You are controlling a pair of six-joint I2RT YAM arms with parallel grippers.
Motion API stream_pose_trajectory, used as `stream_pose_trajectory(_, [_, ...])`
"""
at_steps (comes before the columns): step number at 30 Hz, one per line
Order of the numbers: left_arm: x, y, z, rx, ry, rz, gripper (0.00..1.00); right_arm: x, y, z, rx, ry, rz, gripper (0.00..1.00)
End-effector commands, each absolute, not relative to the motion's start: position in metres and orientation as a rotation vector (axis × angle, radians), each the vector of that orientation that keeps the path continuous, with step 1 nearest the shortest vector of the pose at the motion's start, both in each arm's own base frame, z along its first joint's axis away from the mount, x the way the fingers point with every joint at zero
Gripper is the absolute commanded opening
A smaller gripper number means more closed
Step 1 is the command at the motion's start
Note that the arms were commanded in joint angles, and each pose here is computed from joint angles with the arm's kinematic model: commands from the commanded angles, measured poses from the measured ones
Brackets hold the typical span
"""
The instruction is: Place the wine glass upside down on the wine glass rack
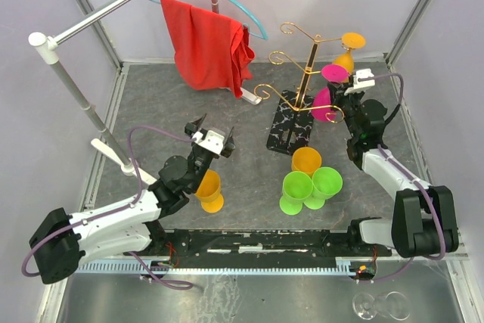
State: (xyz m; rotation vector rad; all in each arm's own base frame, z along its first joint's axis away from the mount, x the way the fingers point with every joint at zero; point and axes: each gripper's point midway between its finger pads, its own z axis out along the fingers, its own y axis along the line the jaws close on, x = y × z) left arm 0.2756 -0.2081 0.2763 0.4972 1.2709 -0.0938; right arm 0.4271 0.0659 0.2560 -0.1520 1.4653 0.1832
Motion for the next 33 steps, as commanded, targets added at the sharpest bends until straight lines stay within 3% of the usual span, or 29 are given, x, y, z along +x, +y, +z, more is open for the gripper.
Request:
stream_pose_trajectory(1, [0.279, -0.207, 0.295, 0.431, 1.234, -0.121, 0.90, 0.425, 0.027, 0.246, -0.048, 1.494, 0.064, 0.01])
stream_pose_trajectory(33, [0.284, -0.208, 0.287, 0.436, 1.245, -0.116, 0.92, 0.429, 0.022, 0.243, -0.093, 1.382, 0.095, 0.01])
